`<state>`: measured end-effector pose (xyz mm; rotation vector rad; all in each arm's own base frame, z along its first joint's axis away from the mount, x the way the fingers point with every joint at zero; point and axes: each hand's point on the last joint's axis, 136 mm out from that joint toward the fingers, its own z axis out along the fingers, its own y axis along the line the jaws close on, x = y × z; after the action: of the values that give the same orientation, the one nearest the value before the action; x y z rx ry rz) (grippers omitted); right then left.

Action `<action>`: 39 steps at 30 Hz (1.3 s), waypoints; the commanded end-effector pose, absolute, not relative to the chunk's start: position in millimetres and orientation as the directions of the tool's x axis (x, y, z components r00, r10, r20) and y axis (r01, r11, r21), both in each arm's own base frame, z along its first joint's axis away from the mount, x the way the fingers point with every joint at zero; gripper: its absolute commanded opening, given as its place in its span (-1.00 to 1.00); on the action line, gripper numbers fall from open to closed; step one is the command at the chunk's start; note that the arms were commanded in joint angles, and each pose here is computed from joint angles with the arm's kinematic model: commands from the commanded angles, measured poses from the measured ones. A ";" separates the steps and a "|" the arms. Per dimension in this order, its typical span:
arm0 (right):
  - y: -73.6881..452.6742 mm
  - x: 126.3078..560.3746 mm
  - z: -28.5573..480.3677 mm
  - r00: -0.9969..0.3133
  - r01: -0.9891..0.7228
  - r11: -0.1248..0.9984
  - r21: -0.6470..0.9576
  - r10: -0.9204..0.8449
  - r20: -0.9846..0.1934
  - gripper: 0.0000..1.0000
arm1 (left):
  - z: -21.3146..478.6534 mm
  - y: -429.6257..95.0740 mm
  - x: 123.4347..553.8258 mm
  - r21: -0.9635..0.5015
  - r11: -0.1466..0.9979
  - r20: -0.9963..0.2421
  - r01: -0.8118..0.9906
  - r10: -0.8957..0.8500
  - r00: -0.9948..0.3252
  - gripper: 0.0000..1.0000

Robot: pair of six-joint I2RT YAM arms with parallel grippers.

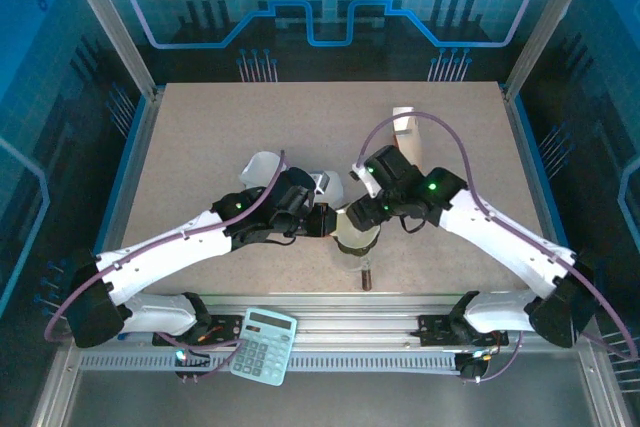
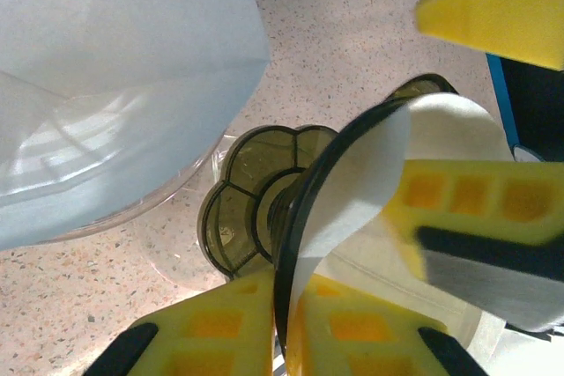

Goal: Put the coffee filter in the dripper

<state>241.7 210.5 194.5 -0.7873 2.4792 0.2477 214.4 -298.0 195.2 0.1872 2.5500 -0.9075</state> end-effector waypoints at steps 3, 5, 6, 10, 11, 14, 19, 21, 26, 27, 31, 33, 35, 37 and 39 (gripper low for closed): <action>194.7 241.6 211.7 -0.694 -0.533 0.846 0.006 -0.432 -0.576 0.62 | 189.6 -300.4 208.1 -0.563 0.778 -0.418 0.279 0.024 -0.908 -0.54; 190.4 239.7 210.9 -0.699 -0.524 0.852 0.007 -0.426 -0.574 0.62 | 191.4 -300.2 208.5 -0.564 0.777 -0.422 0.280 0.021 -0.906 -0.46; 189.4 238.9 210.7 -0.700 -0.522 0.853 0.009 -0.423 -0.576 0.62 | 191.9 -299.7 208.9 -0.563 0.778 -0.424 0.279 0.017 -0.906 -0.41; 187.1 236.9 215.4 -0.696 -0.514 0.858 0.021 -0.402 -0.595 0.62 | 196.9 -298.7 210.2 -0.565 0.776 -0.436 0.281 0.009 -0.900 -0.31; 187.2 236.5 218.2 -0.692 -0.514 0.858 0.026 -0.397 -0.603 0.62 | 197.6 -298.6 210.3 -0.565 0.775 -0.438 0.282 0.008 -0.899 -0.28; 187.1 236.2 225.6 -0.684 -0.511 0.859 0.035 -0.381 -0.622 0.62 | 198.9 -299.2 210.6 -0.567 0.774 -0.437 0.280 0.005 -0.899 -0.25; 185.8 234.9 235.0 -0.674 -0.504 0.862 0.047 -0.359 -0.645 0.63 | 199.2 -298.9 210.3 -0.570 0.773 -0.435 0.277 0.001 -0.900 -0.19; 184.4 234.5 237.7 -0.672 -0.499 0.865 0.050 -0.350 -0.653 0.63 | 200.3 -299.2 210.0 -0.576 0.769 -0.436 0.277 -0.003 -0.900 -0.17; 185.1 231.7 238.1 -0.676 -0.499 0.864 0.069 -0.338 -0.655 0.63 | 200.5 -301.5 209.0 -0.589 0.760 -0.428 0.274 -0.006 -0.904 -0.17; 184.7 231.7 237.6 -0.676 -0.498 0.865 0.070 -0.336 -0.656 0.63 | 201.3 -301.2 209.0 -0.588 0.760 -0.431 0.276 -0.006 -0.902 -0.17; 183.2 232.1 229.7 -0.686 -0.493 0.868 0.060 -0.345 -0.641 0.60 | 202.6 -299.9 209.1 -0.587 0.761 -0.436 0.278 -0.008 -0.900 -0.16; 183.8 231.8 222.1 -0.699 -0.494 0.867 0.061 -0.355 -0.620 0.59 | 201.8 -300.6 208.7 -0.589 0.759 -0.433 0.277 -0.007 -0.901 -0.17; 182.2 233.1 212.7 -0.716 -0.483 0.874 0.054 -0.358 -0.599 0.58 | 199.8 -300.8 208.3 -0.590 0.759 -0.429 0.275 -0.006 -0.903 -0.18; 180.5 235.7 206.4 -0.725 -0.468 0.882 0.049 -0.352 -0.593 0.57 | 198.0 -301.1 208.0 -0.590 0.759 -0.426 0.274 -0.004 -0.905 -0.22; 179.0 238.7 202.1 -0.733 -0.452 0.890 0.052 -0.338 -0.591 0.54 | 196.5 -301.7 207.9 -0.592 0.759 -0.423 0.273 -0.003 -0.906 -0.24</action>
<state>231.4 184.6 210.1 -0.6309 2.4427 0.2767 212.9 -297.8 193.8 0.1870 2.5599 -0.9070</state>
